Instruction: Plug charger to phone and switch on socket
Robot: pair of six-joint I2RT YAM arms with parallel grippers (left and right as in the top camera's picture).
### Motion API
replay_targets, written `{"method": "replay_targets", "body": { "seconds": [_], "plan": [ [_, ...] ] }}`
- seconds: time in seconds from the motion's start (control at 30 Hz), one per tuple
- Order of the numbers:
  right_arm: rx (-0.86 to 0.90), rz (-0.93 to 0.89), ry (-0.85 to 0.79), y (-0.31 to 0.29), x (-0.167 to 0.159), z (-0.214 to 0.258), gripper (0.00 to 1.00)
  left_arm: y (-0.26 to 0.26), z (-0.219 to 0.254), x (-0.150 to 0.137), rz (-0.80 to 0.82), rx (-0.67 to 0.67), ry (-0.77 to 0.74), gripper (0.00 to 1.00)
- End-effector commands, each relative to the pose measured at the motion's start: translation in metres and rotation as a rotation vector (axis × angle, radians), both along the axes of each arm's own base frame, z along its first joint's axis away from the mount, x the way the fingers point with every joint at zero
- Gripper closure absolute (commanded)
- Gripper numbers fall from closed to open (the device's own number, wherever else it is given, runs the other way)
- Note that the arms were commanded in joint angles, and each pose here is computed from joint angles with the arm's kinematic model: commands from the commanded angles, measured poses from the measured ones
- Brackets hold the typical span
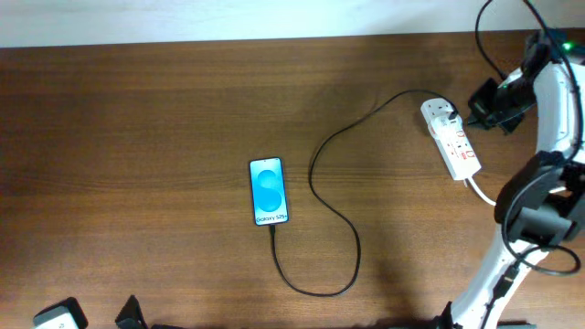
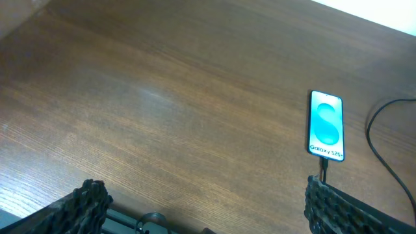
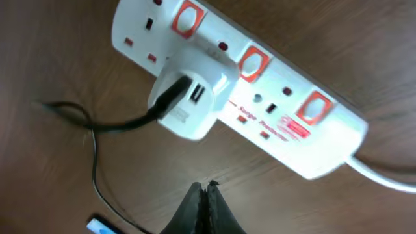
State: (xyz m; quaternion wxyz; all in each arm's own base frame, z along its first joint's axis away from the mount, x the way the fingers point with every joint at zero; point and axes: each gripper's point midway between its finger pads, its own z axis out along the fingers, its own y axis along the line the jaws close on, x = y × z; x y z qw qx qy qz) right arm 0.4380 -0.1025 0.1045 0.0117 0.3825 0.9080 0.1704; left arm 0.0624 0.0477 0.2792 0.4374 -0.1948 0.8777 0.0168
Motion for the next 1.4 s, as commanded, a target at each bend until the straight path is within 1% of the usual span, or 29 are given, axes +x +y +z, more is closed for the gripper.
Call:
{"method": "replay_targets", "body": {
  "seconds": [0.0, 0.07, 0.2, 0.27, 0.43, 0.53, 0.63, 0.73, 0.77, 0.83, 0.87, 0.9, 0.93, 1.0, 1.1, 1.17, 1.23, 1.27, 1.3, 1.33, 1.37],
  "plan": [
    [0.030, -0.011, 0.050, -0.001, 0.003, -0.033, 0.96, 0.002, 0.002, -0.001, 0.017, -0.005, -0.014, 0.01],
    [-0.013, -0.039, 0.089, -0.011, 0.003, -0.053, 0.96, 0.002, 0.002, -0.001, 0.017, -0.005, -0.014, 0.01],
    [-0.059, -0.046, 0.037, -0.020, 0.017, -0.056, 0.96, 0.002, 0.002, -0.001, 0.017, -0.005, -0.014, 0.01],
    [-0.098, -0.052, 0.040, -0.028, 0.018, -0.058, 0.96, 0.002, 0.002, -0.001, 0.017, -0.005, -0.014, 0.01],
    [-0.075, -0.037, 0.113, -0.021, 0.012, -0.092, 0.96, 0.002, 0.002, -0.001, 0.017, -0.005, -0.014, 0.01],
    [-0.081, -0.040, 0.093, -0.024, 0.017, -0.094, 0.96, 0.002, 0.002, -0.001, 0.017, -0.005, -0.014, 0.01],
    [-0.077, -0.043, 0.102, -0.026, 0.014, -0.091, 0.96, 0.002, 0.002, -0.001, 0.017, -0.005, -0.014, 0.01],
    [-0.070, -0.052, 0.122, -0.045, 0.002, -0.055, 0.96, 0.002, 0.002, -0.001, 0.017, -0.005, -0.014, 0.01],
    [-0.076, -0.029, 0.116, -0.053, -0.004, -0.026, 0.96, 0.002, 0.002, -0.001, 0.017, -0.005, -0.014, 0.01],
    [-0.112, 0.026, 0.087, -0.057, -0.010, 0.015, 0.96, 0.002, 0.002, -0.001, 0.017, -0.005, -0.014, 0.01],
    [-0.157, 0.093, 0.004, -0.057, -0.006, 0.045, 0.96, 0.002, 0.002, -0.001, 0.017, -0.005, -0.014, 0.01],
    [-0.177, 0.100, -0.063, -0.049, -0.007, 0.075, 0.96, 0.002, 0.002, -0.001, 0.017, -0.005, -0.014, 0.01],
    [-0.226, 0.109, -0.135, -0.042, -0.012, 0.111, 0.96, 0.002, 0.002, -0.001, 0.017, -0.005, -0.014, 0.01],
    [-0.271, 0.117, -0.240, -0.031, -0.023, 0.159, 0.96, 0.002, 0.002, -0.001, 0.017, -0.005, -0.014, 0.01],
    [-0.360, 0.147, -0.462, 0.005, -0.061, 0.252, 0.96, 0.002, 0.002, -0.001, 0.017, -0.005, -0.014, 0.01],
    [-0.396, 0.214, -0.612, 0.047, -0.093, 0.303, 0.96, 0.002, 0.002, -0.001, 0.017, -0.005, -0.014, 0.01],
    [-0.392, 0.281, -0.681, 0.079, -0.115, 0.322, 0.94, 0.002, 0.002, -0.001, 0.017, -0.005, -0.014, 0.01],
    [-0.382, 0.323, -0.708, 0.096, -0.128, 0.328, 0.89, 0.002, 0.002, -0.001, 0.017, -0.005, -0.014, 0.01],
    [-0.367, 0.367, -0.722, 0.112, -0.143, 0.329, 0.87, 0.002, 0.002, -0.001, 0.017, -0.005, -0.014, 0.01],
    [-0.346, 0.416, -0.720, 0.127, -0.161, 0.325, 0.78, 0.002, 0.002, -0.001, 0.017, -0.005, -0.014, 0.01],
    [-0.331, 0.446, -0.707, 0.135, -0.174, 0.318, 0.72, 0.002, 0.002, -0.001, 0.017, -0.005, -0.014, 0.01]
  ]
}}
